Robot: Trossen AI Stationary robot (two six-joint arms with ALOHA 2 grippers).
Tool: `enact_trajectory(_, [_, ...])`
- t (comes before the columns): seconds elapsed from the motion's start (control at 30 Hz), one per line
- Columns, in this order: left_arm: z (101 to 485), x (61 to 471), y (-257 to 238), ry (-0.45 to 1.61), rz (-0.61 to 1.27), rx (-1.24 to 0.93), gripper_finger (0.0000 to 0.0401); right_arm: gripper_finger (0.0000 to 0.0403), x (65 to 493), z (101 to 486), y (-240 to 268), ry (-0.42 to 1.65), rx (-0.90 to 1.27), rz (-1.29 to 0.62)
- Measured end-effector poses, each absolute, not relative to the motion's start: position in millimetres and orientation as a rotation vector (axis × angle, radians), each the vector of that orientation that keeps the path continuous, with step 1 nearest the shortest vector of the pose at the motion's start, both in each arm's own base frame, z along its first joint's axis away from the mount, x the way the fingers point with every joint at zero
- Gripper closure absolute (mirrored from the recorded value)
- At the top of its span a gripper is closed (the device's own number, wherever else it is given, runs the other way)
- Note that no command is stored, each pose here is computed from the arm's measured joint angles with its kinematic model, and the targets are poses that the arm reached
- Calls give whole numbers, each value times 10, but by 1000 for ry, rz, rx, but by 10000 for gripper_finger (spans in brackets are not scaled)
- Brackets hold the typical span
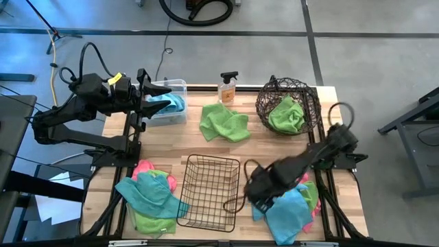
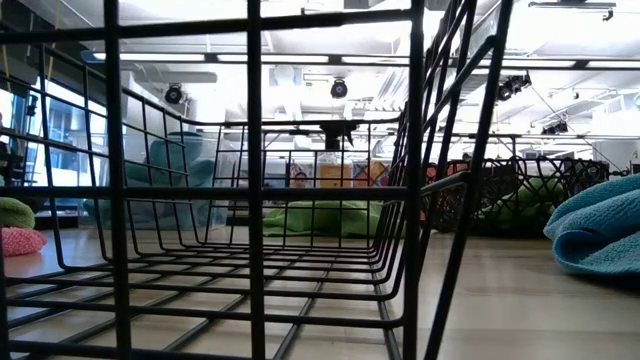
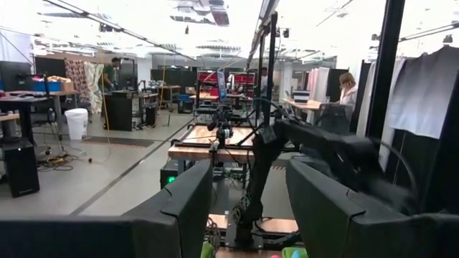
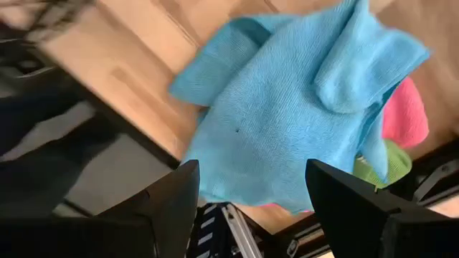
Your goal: Sort microfiber towel by color & place in baskets
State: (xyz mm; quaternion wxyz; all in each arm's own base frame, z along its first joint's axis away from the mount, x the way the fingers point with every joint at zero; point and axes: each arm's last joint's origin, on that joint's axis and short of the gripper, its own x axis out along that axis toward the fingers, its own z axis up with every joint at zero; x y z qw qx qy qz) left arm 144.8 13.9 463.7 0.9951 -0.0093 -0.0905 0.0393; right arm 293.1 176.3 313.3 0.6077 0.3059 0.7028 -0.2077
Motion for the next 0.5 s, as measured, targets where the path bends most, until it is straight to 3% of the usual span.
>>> enact_trajectory(0.1, [4641,1446,139,-185,78,-26,236,151,3029,2855,1958,1665,675,-533])
enact_trajectory(0.27, [4664,1387,133,-207,75,-47,236,151,3108,2494,2318,1693,625,-466])
enact_trajectory(0.5, [4723,1302,125,-265,75,-43,236,151,3006,2307,2475,1675,550,-567])
